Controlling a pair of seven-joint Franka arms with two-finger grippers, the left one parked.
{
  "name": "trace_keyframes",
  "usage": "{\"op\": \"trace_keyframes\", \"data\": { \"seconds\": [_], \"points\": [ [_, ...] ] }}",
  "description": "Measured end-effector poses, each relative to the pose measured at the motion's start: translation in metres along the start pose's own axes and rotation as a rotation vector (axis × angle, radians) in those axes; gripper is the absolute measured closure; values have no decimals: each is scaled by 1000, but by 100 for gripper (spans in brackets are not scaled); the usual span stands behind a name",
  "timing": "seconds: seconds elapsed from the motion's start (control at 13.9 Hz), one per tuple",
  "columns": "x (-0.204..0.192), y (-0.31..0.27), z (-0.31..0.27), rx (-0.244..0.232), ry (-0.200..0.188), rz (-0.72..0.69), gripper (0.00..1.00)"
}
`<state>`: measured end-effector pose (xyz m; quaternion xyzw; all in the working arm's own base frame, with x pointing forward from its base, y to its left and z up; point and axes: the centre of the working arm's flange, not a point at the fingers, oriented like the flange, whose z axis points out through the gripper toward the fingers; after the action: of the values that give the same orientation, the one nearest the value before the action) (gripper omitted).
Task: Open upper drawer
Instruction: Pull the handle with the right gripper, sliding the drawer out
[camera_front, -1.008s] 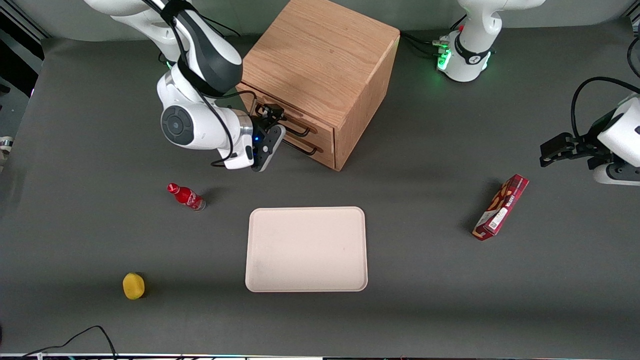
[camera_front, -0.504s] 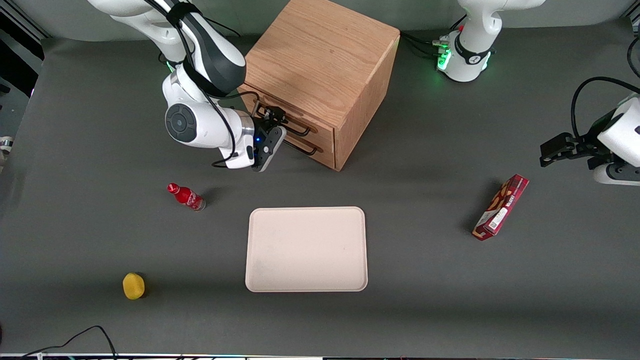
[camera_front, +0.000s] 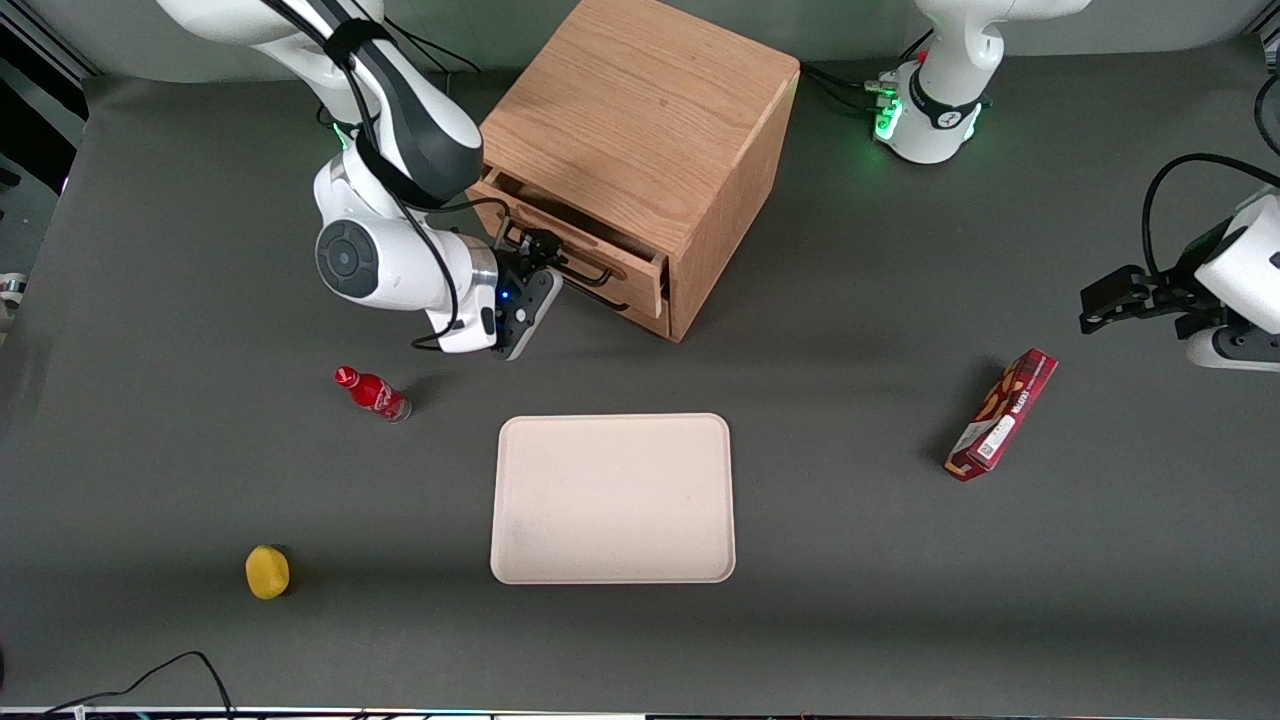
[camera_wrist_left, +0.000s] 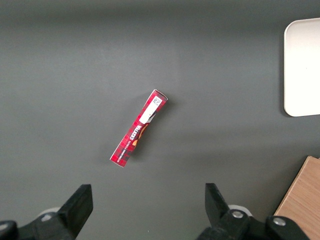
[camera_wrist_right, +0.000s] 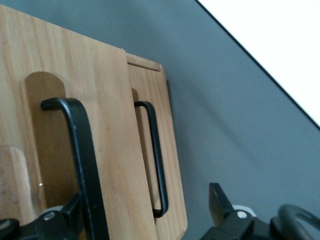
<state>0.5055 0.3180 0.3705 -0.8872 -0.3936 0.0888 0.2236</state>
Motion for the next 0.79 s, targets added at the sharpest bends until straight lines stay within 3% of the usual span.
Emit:
{"op": "trace_keyframes", "data": {
  "seconds": [0.36, 0.79],
  "points": [
    [8, 49, -26, -19, 46, 0, 0],
    [-1, 96, -51, -21, 50, -39, 0]
  ]
}}
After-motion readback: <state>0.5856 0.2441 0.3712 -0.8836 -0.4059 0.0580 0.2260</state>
